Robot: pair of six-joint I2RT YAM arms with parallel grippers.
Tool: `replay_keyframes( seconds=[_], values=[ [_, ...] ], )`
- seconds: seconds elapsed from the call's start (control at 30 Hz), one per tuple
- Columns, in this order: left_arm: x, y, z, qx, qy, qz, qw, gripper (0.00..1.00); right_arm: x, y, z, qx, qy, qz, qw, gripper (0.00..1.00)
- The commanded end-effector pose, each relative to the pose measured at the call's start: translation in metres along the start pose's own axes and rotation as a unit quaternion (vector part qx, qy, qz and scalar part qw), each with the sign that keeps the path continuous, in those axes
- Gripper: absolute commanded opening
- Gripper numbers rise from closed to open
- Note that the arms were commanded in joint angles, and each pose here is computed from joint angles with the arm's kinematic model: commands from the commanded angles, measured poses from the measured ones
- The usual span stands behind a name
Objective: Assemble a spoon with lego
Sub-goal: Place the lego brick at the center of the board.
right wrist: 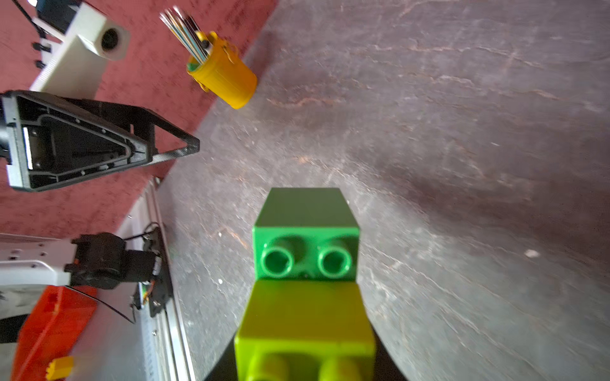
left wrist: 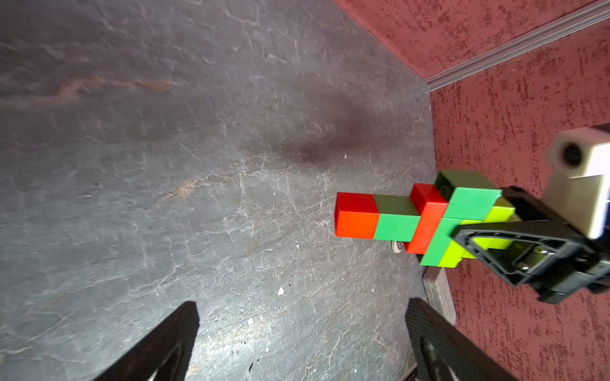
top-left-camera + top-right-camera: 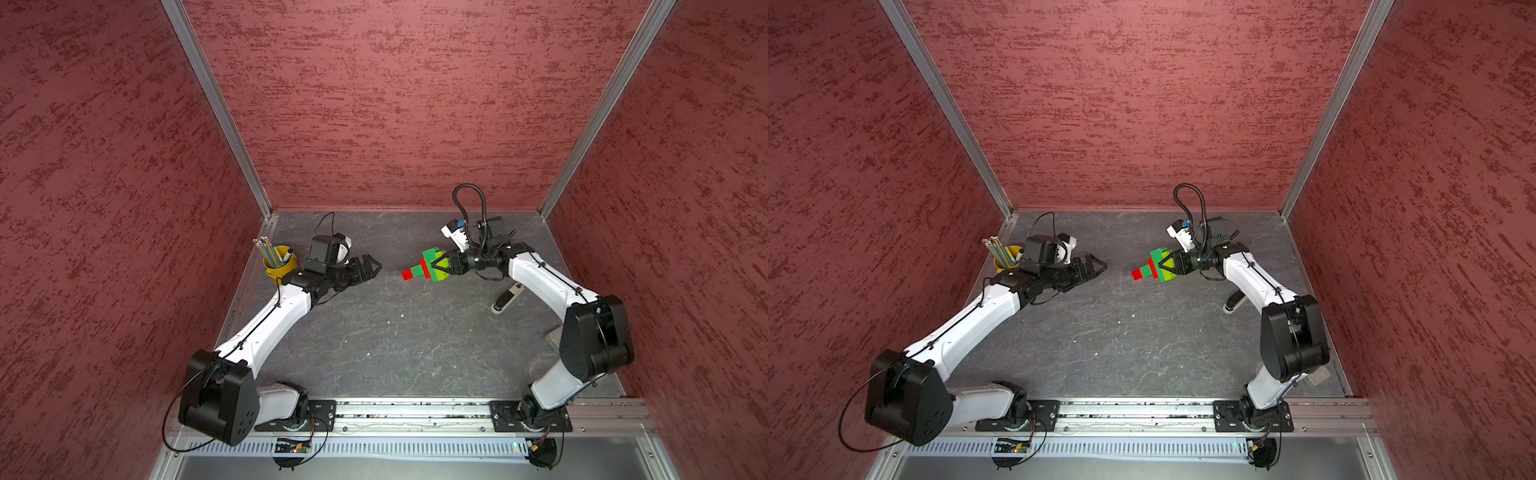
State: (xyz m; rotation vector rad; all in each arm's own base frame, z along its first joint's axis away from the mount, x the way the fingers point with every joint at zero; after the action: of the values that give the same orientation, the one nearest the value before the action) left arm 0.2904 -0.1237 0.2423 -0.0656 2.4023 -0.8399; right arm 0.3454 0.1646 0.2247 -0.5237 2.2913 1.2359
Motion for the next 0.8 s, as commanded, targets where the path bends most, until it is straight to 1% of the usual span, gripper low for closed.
replay_keyframes(
  seconds=[0.0, 0.1, 0.2, 0.47, 0.77],
  values=[
    [0.0, 0.006, -0.014, -0.024, 0.011, 0.002, 1.0, 1.0, -0.015, 0.015, 0.0, -0.121, -0.055, -0.036, 0.991, 0.28],
    [-0.005, 0.007, -0.02, -0.036, 0.008, 0.002, 0.999, 1.0, -0.007, 0.006, 0.01, -0.163, -0.057, -0.024, 0.985, 0.28],
    [-0.008, 0.009, -0.023, -0.045, 0.007, 0.001, 0.999, 1.0, -0.001, -0.007, 0.021, -0.187, -0.06, -0.008, 0.98, 0.28],
    [-0.015, 0.011, -0.019, -0.062, 0.011, -0.005, 0.998, 1.0, 0.004, -0.035, 0.042, -0.239, -0.071, 0.034, 0.968, 0.28],
    [-0.018, 0.015, -0.008, -0.073, 0.024, -0.01, 0.997, 1.0, 0.01, -0.063, 0.057, -0.275, -0.082, 0.078, 0.955, 0.29]
  ],
)
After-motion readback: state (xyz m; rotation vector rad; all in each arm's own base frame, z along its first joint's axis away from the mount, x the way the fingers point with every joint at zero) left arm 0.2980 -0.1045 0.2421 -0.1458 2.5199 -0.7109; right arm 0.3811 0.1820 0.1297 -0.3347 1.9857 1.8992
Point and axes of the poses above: each gripper's point midway between its finger pads, its own z axis out along the fingers, its own y axis along the line the jaws close on, x = y × z, the point moved 8 cm from there along -z, back along the fingers, and after that the axes turned 7 degrees about z, right-handed, at the moved point
